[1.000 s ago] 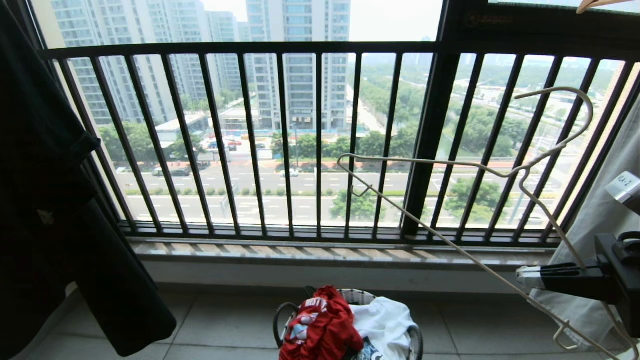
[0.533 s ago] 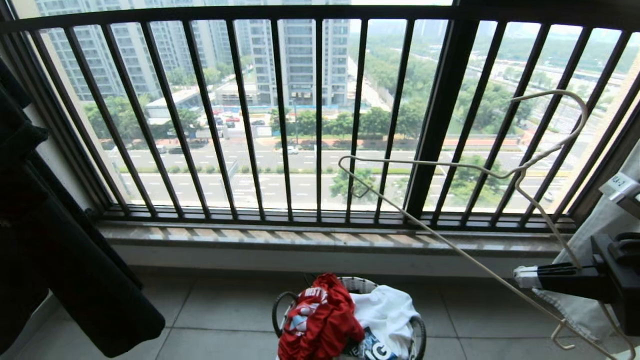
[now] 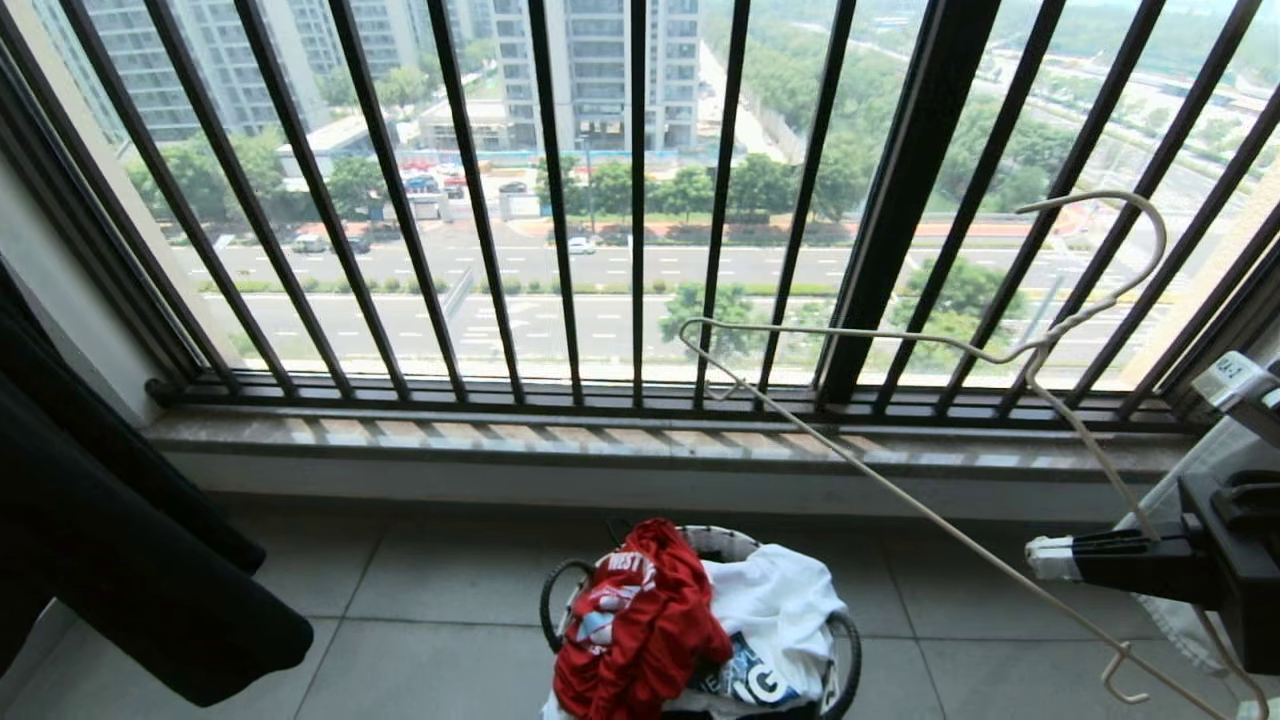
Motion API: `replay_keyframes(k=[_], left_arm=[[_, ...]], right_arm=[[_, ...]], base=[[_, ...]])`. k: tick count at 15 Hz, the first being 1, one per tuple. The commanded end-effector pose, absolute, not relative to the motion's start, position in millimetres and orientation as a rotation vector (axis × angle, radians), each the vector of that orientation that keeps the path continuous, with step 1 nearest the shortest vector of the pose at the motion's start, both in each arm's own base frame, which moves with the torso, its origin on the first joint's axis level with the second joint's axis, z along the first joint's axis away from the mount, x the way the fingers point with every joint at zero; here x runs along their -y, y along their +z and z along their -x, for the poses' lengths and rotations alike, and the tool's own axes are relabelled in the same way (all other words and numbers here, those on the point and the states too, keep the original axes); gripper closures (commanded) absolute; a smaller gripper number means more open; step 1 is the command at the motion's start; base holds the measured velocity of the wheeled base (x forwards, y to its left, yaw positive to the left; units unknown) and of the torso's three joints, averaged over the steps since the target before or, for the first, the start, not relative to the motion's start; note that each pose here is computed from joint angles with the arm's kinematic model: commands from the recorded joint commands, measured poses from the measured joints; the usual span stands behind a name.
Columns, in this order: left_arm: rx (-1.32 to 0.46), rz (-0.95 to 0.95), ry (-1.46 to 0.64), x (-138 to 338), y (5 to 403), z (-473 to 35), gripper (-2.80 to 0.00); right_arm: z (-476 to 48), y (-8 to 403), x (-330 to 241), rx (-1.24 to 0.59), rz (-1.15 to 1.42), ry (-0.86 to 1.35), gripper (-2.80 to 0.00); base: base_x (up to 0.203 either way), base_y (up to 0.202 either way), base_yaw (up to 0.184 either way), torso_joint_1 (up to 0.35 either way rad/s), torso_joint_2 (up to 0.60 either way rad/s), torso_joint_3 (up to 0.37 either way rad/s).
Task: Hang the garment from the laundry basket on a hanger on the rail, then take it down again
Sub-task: Pick up clothes from the basket
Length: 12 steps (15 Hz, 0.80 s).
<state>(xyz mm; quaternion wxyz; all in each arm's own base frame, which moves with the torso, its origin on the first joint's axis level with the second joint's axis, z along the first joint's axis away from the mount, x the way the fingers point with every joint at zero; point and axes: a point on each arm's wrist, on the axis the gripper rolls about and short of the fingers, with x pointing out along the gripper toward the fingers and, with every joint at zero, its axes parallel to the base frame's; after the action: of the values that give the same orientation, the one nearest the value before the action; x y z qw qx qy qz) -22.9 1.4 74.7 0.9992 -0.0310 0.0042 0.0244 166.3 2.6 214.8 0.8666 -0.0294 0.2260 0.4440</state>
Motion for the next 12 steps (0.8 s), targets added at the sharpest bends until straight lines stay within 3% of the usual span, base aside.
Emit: replay_keyframes(k=[1,12], left_arm=[[-0.009,0.063,0.049,-1.4,74.8,22.8,0.00],[-0.009,0.063,0.049,-1.4,74.8,22.8,0.00]], right_arm=[[-166.1,214.2,-2.3,-0.473,0.060,0.933,0.00],[-165.1,216.1,-1.2,-0.463,0.064,0.926,0.00]], base=[[0.000,0.000,0.000,-0.002,0.00,-0.198],[0.000,0.000,0.000,0.005,0.00,-0.194]])
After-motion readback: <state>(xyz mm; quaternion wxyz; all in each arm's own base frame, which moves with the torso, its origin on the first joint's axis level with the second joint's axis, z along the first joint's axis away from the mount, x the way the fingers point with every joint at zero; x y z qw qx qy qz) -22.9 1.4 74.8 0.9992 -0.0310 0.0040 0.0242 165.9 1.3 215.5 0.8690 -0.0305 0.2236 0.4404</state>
